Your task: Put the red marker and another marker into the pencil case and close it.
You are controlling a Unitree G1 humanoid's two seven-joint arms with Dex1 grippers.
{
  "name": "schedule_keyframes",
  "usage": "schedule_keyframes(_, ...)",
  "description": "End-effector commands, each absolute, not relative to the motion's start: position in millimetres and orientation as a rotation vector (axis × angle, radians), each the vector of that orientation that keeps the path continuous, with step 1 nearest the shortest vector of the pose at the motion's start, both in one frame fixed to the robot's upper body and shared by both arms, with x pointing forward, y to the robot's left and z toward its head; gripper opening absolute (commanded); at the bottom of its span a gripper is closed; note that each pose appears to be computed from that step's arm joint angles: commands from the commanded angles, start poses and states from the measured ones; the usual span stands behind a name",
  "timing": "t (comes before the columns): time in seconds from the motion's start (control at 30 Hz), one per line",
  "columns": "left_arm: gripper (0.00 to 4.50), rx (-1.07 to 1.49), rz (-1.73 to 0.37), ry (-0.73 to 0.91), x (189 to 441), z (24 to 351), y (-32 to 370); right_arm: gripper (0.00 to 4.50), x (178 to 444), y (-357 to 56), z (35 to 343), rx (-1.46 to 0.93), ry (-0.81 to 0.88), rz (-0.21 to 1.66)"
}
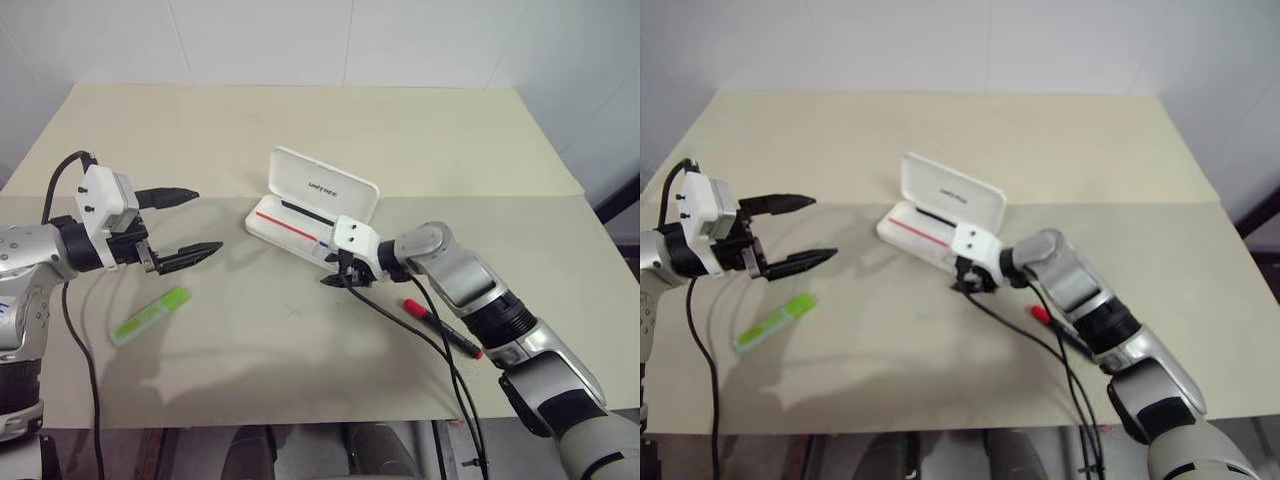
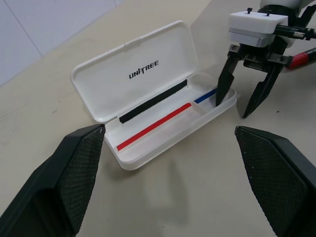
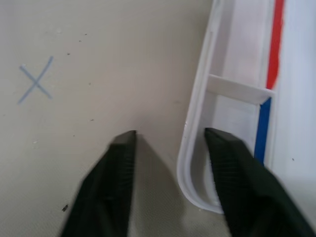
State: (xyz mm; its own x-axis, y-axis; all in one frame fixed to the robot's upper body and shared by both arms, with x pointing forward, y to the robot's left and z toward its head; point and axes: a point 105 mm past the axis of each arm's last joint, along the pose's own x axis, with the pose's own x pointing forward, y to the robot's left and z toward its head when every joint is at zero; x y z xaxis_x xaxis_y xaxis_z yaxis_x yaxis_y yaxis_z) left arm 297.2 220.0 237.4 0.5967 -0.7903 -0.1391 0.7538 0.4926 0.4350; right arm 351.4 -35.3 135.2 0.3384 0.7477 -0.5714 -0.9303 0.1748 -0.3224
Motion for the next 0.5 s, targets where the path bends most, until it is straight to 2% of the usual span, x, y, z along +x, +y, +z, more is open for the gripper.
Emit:
schedule_keyframes(0.03,4.5,0.504,-0.924,-0.14,292.3,250.7,220.1,0.96,349.7,-35.3,137.9,-0.768,0.292,1.237)
schedule_keyframes(0.1,4.5,0.506,-0.922,-0.143,292.6,251.4,220.2,0.22,350.8,-35.9,139.1,-0.792,0.276,1.234)
schedule_keyframes(0.13,4.5,0.507,-0.923,-0.144,292.7,251.6,220.1,0.03,351.0,-36.2,139.9,-0.803,0.268,1.236)
schedule_keyframes(0.4,4.5,0.508,-0.931,-0.153,296.1,253.0,217.7,0.03,339.0,-51.1,156.6,-0.868,0.146,1.302)
schedule_keyframes(0.5,4.5,0.502,-0.936,-0.152,296.6,250.8,216.7,0.03,322.8,-67.7,154.2,-0.896,0.151,1.337)
